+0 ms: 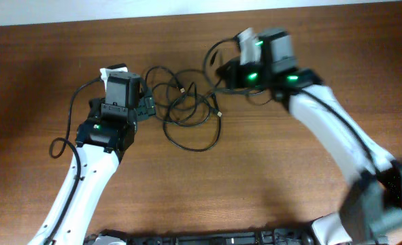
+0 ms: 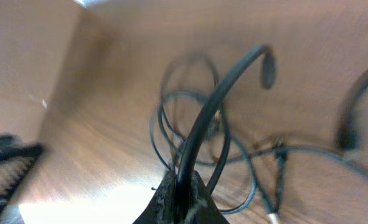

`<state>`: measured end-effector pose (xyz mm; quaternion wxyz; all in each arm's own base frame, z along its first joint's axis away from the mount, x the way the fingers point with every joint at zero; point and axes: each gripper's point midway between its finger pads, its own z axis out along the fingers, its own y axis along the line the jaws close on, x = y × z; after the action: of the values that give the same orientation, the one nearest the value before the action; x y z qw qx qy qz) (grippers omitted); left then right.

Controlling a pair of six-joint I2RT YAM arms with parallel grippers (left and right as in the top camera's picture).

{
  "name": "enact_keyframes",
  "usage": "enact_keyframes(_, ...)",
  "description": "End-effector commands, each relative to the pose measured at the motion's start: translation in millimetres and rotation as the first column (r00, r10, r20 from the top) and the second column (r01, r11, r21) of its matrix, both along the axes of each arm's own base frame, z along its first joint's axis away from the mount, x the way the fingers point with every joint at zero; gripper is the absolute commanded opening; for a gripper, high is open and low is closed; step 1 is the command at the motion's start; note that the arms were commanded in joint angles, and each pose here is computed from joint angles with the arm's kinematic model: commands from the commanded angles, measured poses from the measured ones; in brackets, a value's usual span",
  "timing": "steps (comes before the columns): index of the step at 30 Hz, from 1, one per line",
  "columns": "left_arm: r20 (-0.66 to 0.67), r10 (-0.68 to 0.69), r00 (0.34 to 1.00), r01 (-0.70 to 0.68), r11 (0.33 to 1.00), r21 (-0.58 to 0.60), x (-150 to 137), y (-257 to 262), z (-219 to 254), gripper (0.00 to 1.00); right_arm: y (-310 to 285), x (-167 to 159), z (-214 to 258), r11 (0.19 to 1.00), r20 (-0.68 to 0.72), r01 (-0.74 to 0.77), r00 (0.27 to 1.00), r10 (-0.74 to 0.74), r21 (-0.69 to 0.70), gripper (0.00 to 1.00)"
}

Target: Untangle cables

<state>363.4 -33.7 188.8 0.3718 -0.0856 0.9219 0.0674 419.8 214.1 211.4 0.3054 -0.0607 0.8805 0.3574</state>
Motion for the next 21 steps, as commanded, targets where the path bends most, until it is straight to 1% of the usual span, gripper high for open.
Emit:
enact_keyframes(1,-0.001,0.011,1.0,-0.011,1.0,-0.014,1,1,-1,0.99,-36,-11,108,0.998,0.266,0.064,0.961,-0.068,0.024,0.04)
enact_keyframes(4,-0.001,0.011,1.0,-0.011,1.0,-0.014,1,1,-1,0.99,-66,-38,172,0.991,0.409,0.113,0.903,-0.132,0.07,0.04)
enact_keyframes(5,-0.001,0.011,1.0,-0.011,1.0,-0.014,1,1,-1,0.99,-83,-49,194,0.984,0.464,0.156,0.868,-0.177,0.084,0.04)
enact_keyframes(7,-0.001,0.011,1.0,-0.011,1.0,-0.014,1,1,-1,0.99,-120,-59,221,0.955,0.531,0.279,0.798,-0.286,0.096,0.04)
enact_keyframes(9,-0.001,0.011,1.0,-0.011,1.0,-0.014,1,1,-1,0.99,-152,-71,241,0.923,0.572,0.365,0.735,-0.364,0.119,0.04)
enact_keyframes(10,-0.001,0.011,1.0,-0.011,1.0,-0.014,1,1,-1,0.99,-176,-81,253,0.892,0.584,0.427,0.689,-0.429,0.15,0.04)
enact_keyframes(12,-0.001,0.011,1.0,-0.011,1.0,-0.014,0,1,-1,0.99,-204,-94,275,0.838,0.564,0.487,0.632,-0.532,0.244,0.04)
enact_keyframes(16,-0.002,0.011,1.0,-0.011,1.0,-0.014,0,1,-1,0.99,-225,-109,310,0.804,0.568,0.498,0.577,-0.587,0.325,0.04)
enact_keyframes(19,-0.002,0.011,1.0,-0.011,1.0,-0.014,0,1,-1,0.99,-239,-121,340,0.778,0.606,0.52,0.507,-0.613,0.352,0.04)
enact_keyframes(21,-0.002,0.011,1.0,-0.011,1.0,-0.014,0,1,-1,0.99,-252,-122,340,0.753,0.599,0.56,0.487,-0.636,0.344,0.04)
